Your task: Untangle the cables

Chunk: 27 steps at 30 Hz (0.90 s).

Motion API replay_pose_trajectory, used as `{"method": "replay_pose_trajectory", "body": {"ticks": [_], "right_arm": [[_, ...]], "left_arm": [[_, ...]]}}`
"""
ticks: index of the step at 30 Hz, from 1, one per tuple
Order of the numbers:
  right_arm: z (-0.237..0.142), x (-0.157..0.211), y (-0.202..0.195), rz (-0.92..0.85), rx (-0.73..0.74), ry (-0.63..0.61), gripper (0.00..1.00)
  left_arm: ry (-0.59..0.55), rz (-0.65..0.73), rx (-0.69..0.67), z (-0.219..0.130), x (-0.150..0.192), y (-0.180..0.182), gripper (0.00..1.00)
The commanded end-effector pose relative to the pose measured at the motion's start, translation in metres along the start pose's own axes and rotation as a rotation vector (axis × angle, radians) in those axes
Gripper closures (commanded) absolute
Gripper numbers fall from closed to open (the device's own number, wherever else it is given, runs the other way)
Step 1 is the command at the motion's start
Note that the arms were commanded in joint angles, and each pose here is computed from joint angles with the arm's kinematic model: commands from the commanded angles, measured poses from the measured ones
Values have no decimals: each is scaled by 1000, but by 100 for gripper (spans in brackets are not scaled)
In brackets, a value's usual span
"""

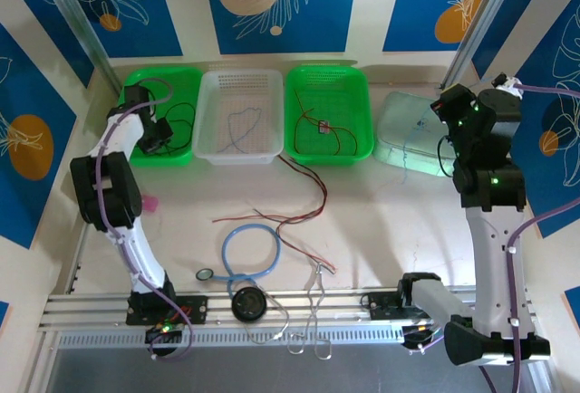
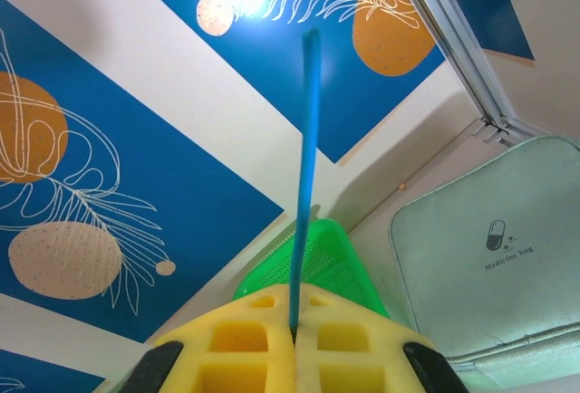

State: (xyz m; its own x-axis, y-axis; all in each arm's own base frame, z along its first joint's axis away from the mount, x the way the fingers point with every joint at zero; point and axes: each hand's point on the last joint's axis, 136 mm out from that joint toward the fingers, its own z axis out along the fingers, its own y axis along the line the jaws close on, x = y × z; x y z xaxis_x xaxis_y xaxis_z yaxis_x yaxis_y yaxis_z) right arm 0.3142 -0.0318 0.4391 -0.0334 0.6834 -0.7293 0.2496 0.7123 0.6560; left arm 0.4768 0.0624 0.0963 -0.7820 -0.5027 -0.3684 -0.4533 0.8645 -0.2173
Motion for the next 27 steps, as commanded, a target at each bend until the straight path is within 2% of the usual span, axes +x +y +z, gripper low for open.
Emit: {"method": "replay_pose_trajectory", "body": {"ticks": [1,5,7,12,16,18,21,23,24,25,26,27], "right_arm": [[-9,-4,-3,-14,6,-12,100],[-13,-2,-3,-14,0,-2,100],[-13,-1,-4,-14,0,2,100],[-14,-1,-6,-3,10,2,100],[-17,-3,-9,-3,18,-13,100],[-18,-2,-10,-9,19,-13,100],[-18,-3,-10,-11,19,-13,100],[-20,-6,-10,-9,22,-30,100],[-22,-10,-9,-12,19,-44,100],[-24,-13,-8,-16,15,-57,100],[-25,-16,-7,-21,15,-66,100],[-27,-18,-4,-27,9,-72,100]], "left_arm": [[42,-30,14,8,-4,-8,100],[119,-27,-32,29,5,0,100],[102,-46,-79,28,1,9,100],[-141,-159,-167,-10,-28,31,100],[-220,-179,-192,-25,-40,37,100],[-191,-160,-137,-18,-41,26,100],[-82,-145,-72,2,-34,11,100],[-68,-156,-14,13,-29,3,84],[-72,-162,2,15,-28,0,70],[-81,-158,1,13,-28,-1,49],[-92,-152,-4,11,-29,-1,37],[-115,-135,-7,6,-32,-2,31]]}}
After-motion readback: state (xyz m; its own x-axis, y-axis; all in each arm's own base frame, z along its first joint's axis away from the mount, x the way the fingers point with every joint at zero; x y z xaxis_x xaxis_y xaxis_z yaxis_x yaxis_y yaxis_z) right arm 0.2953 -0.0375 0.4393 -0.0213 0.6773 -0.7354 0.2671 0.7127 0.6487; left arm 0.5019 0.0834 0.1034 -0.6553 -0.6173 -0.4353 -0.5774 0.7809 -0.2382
